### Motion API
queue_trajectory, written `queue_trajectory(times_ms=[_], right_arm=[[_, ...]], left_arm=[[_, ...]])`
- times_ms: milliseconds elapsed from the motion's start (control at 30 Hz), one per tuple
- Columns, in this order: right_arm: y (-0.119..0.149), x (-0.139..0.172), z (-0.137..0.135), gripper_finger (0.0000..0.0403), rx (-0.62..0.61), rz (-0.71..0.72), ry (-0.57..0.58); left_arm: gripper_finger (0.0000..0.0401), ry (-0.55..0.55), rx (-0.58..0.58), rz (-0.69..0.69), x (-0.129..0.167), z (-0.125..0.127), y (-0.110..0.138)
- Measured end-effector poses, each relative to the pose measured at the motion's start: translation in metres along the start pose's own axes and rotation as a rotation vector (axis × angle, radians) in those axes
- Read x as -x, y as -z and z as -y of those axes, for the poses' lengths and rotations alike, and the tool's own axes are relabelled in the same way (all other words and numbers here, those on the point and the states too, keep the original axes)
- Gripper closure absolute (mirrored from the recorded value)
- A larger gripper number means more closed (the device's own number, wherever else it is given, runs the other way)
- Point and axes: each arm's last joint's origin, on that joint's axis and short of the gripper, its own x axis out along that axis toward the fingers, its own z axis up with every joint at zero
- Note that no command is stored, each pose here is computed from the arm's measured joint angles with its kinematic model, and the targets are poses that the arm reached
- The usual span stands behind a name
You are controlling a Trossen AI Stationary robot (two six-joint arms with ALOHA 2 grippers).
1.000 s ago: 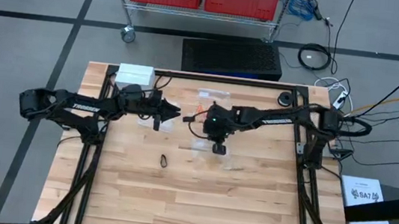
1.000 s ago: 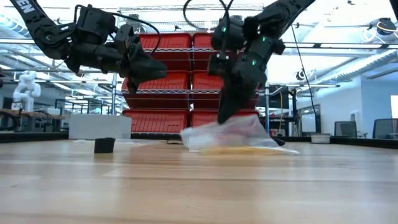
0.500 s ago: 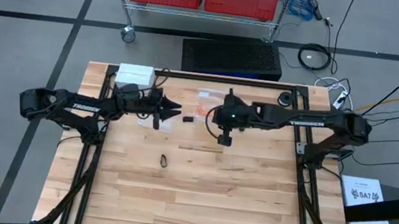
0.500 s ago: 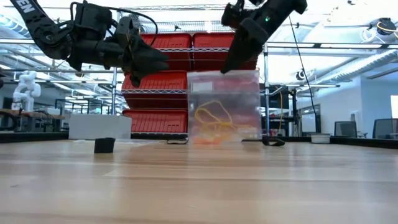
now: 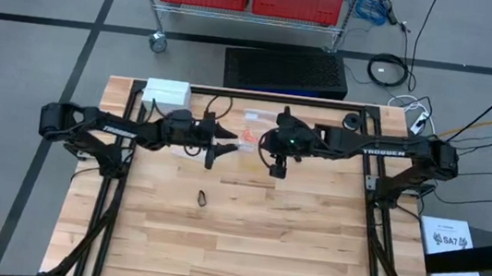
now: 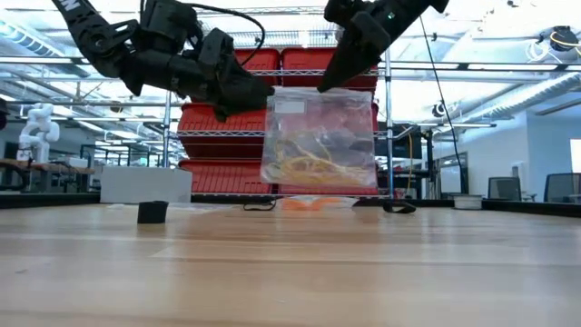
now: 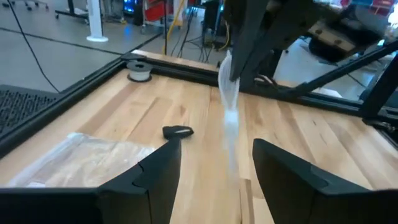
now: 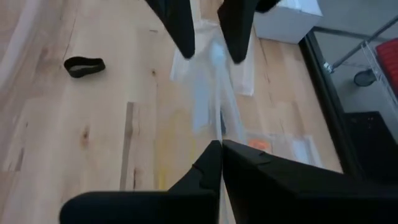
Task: Sort rubber bands
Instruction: Close the bottom zip lock bag
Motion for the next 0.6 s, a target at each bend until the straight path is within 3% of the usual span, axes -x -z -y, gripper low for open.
queue_trajectory(times_ms=[200, 600], right_arm=[[-0.0067, 0.005, 0.0019, 0.0403, 0.021, 0.006, 0.001], [-0.006, 0.0056, 0.0015, 0.0403, 0.017, -0.007, -0.012]], left_arm=[[0.0211, 0.0, -0.006, 0.004, -0.0003, 0.0, -0.001], [0.0343, 0.009, -0.016, 0.013, -0.0003, 0.0003, -0.0019]])
